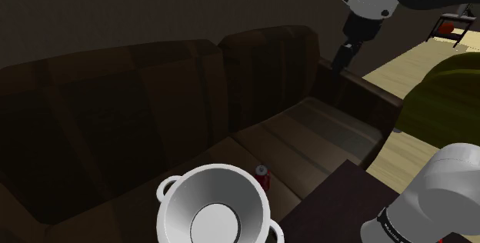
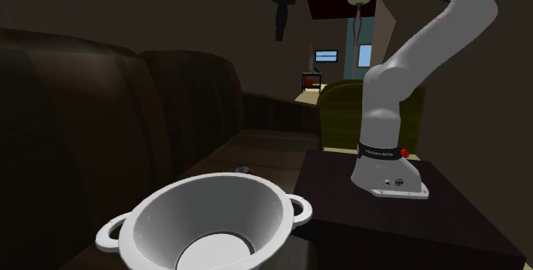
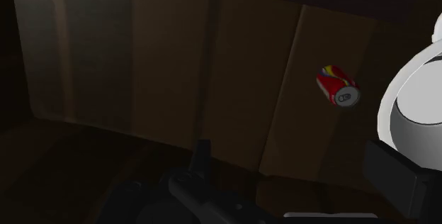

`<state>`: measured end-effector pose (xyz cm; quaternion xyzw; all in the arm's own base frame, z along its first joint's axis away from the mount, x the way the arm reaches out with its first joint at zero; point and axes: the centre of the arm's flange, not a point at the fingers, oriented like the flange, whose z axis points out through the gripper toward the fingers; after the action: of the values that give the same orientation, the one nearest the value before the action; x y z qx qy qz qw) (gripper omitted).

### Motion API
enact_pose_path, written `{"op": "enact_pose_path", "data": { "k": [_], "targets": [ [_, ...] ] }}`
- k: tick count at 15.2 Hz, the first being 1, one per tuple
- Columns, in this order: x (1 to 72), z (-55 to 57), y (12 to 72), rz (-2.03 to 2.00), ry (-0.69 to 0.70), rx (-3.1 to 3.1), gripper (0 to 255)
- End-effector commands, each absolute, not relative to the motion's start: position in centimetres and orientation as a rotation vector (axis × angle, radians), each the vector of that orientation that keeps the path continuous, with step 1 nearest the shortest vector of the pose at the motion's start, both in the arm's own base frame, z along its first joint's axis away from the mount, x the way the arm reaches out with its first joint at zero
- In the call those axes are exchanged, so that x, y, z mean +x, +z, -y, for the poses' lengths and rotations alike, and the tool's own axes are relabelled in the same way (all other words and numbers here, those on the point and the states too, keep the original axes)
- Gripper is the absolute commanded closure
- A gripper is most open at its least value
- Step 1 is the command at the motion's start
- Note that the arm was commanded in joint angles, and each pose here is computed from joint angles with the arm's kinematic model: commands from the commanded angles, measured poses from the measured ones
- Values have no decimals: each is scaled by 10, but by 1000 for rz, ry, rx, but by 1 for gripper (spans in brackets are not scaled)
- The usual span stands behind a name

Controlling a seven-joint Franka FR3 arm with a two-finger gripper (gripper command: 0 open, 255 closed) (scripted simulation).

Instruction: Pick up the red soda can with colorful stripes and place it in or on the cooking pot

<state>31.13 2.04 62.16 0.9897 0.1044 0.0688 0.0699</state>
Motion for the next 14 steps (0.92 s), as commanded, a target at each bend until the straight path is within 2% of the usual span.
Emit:
{"op": "enact_pose_path", "data": {
  "k": [1, 14],
  "targets": [
    [311, -20, 622, -314, 207, 2978, 0],
    [356, -94, 470, -284, 76, 2981, 0]
  ]
}}
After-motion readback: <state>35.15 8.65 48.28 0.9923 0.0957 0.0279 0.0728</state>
